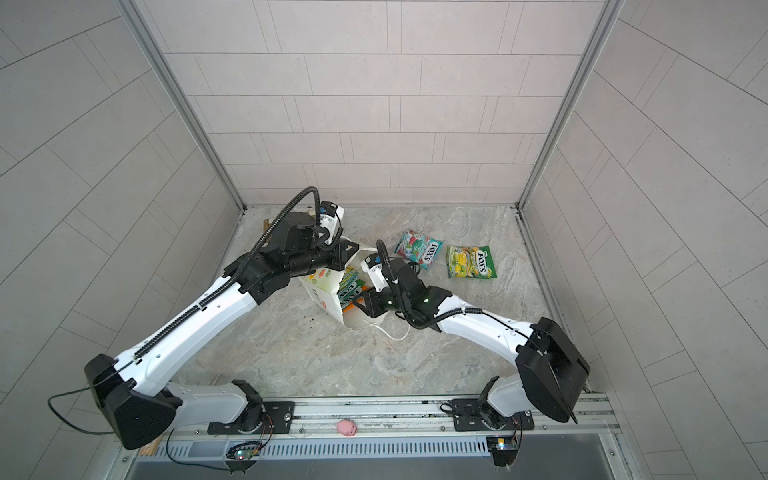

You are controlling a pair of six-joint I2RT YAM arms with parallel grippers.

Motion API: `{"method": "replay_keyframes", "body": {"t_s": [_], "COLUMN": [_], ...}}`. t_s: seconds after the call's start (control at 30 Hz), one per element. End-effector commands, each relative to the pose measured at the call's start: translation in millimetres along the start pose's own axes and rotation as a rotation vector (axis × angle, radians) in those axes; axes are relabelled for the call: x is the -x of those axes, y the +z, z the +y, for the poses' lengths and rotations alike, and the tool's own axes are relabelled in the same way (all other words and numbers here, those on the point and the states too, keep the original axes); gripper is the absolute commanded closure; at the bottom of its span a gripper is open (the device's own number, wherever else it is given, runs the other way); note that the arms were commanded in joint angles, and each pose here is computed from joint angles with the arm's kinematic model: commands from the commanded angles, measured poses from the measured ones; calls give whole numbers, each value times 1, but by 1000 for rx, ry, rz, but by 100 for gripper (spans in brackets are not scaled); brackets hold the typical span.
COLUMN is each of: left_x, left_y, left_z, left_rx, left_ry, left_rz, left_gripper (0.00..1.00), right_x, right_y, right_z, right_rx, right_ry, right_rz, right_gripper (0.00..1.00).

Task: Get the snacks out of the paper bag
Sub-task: 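Move the right gripper back over the bag opening, then reach the right gripper into the bag and grasp the next Spring Tea packet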

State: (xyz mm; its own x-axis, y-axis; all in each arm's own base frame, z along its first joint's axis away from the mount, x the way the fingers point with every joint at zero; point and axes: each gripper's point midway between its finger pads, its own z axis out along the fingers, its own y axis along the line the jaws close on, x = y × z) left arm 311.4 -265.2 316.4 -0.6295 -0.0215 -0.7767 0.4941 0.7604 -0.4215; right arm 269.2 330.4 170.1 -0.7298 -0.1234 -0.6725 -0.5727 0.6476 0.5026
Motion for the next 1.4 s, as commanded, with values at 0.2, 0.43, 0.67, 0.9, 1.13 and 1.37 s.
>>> {"method": "replay_keyframes", "body": {"t_s": [0.2,0.43,0.67,0.9,1.13,1.37], "left_x": [12,11,11,9,9,7], "left_y": [-6,-4,-3,-1,0,1], "left_z": [-10,-12,-13,-14,-16,-16], "left_rx": [-26,-30,-36,-39,-40,-40], "left_ry": [19,22,23,23,24,25], "left_rz": [-35,-29,-27,-21,-20,-17], "left_gripper": [100,100,100,100,100,100], "right_x": [36,49,55,53,54,58], "right_y": [23,39,51,62,71,83], "right_z": [-4,-16,-21,-24,-24,-20], "right_rx": [-34,-75,-93,-93,-77,-50], "right_ry": [146,279,342,369,380,398], "right_rz": [-116,-168,-192,-173,-181,-170], "right_gripper": [64,63,60,58,57,60]}}
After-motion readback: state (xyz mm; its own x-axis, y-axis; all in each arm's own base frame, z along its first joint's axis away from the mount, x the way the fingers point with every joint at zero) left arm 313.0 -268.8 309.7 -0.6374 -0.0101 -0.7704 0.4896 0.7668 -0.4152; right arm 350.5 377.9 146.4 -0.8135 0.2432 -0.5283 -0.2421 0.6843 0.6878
